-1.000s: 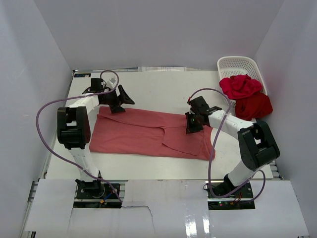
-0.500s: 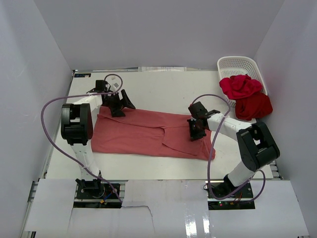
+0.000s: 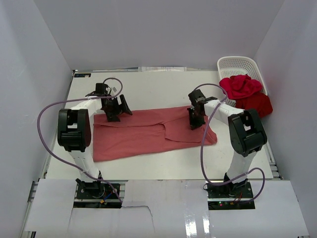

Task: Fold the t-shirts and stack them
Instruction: Rotate the tshirt 90 degrees

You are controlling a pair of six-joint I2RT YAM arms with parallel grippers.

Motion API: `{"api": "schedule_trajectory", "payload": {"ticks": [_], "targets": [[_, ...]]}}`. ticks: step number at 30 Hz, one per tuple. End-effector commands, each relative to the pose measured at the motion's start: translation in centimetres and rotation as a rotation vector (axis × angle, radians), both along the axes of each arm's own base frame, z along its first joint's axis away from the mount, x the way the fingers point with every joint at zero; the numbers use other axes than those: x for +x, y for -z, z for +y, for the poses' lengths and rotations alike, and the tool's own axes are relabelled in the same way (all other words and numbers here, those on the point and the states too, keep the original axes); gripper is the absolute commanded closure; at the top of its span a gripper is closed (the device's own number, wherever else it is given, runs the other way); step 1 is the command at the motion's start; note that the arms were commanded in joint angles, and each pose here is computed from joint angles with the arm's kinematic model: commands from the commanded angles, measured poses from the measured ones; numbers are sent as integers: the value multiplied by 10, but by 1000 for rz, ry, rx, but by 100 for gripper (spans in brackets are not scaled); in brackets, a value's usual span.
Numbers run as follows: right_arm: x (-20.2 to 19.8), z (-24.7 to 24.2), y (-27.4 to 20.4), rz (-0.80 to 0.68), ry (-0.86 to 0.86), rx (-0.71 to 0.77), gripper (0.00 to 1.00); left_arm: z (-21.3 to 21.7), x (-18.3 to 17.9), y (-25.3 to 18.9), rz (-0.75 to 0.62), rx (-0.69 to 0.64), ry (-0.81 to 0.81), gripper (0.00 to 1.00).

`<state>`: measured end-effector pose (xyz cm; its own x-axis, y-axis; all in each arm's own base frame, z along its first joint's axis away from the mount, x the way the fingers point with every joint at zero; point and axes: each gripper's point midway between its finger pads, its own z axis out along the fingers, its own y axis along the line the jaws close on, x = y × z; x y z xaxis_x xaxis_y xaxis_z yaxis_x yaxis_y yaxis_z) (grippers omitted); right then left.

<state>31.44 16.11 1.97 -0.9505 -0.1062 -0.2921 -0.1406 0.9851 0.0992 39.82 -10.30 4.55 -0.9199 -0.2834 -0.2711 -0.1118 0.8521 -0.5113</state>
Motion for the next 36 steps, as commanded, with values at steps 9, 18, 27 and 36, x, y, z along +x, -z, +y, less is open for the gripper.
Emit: {"api": "schedule_trajectory", "payload": {"ticks": [9,18,27,36], "targets": [[94,17,10,-47,-72,82,92,-7,-56,-26,-27,-74,-103,2],[164,31,26,-62,-74,180,92,-35,-103,-9,30,-151,-97,2],[225,52,46,-84,-60,298,92,-92,-142,22,122,-191,-9,2],[252,51,26,-169,-48,401,92,-167,-165,17,162,-276,122,2]]}}
